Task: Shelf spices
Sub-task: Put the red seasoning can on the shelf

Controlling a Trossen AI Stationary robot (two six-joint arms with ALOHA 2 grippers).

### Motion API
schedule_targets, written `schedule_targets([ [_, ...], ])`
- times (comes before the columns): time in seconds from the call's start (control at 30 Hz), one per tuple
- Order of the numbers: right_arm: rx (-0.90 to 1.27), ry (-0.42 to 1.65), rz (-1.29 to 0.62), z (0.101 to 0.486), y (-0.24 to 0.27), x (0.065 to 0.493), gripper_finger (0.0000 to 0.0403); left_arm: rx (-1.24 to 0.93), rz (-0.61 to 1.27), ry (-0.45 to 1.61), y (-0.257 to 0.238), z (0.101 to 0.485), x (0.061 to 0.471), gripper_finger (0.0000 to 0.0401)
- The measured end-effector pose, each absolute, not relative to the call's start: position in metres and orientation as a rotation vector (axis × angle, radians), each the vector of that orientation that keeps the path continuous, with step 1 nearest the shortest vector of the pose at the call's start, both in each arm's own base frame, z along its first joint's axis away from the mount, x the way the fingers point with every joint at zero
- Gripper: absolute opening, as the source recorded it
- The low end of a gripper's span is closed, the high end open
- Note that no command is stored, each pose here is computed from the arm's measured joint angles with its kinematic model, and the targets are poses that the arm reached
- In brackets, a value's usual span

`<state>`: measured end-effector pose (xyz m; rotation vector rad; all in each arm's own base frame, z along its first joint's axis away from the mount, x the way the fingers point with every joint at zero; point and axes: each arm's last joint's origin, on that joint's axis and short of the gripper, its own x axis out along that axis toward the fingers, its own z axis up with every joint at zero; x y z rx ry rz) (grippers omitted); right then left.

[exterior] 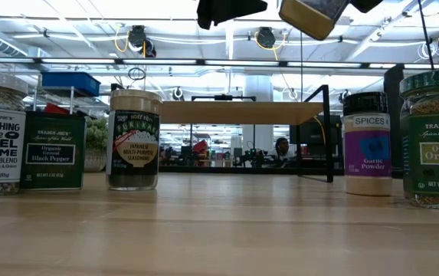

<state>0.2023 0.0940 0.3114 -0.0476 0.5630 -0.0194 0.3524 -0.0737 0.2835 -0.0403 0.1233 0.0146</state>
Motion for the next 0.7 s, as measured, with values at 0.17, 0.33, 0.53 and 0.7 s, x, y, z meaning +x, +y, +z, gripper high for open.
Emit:
schedule_targets([
  [0.17, -0.067, 0.586, -0.041, 0.307, 0.091, 0.209, 0.0212, -0.052, -0.017, 0.087, -0.072, 0.288, 0.354, 0.0391],
  [0.33, -0.074, 0.584, -0.053, 0.304, 0.089, 0.214, 0.0212, -0.050, -0.018, 0.100, -0.072, 0.295, 0.356, 0.0391],
  [0.53, -0.069, 0.580, -0.057, 0.303, 0.090, 0.219, 0.0212, -0.025, -0.014, 0.198, -0.074, 0.296, 0.366, 0.0391],
  [0.7, -0.068, 0.580, -0.056, 0.300, 0.093, 0.224, 0.0212, -0.009, -0.015, 0.259, -0.076, 0.292, 0.373, 0.0391],
])
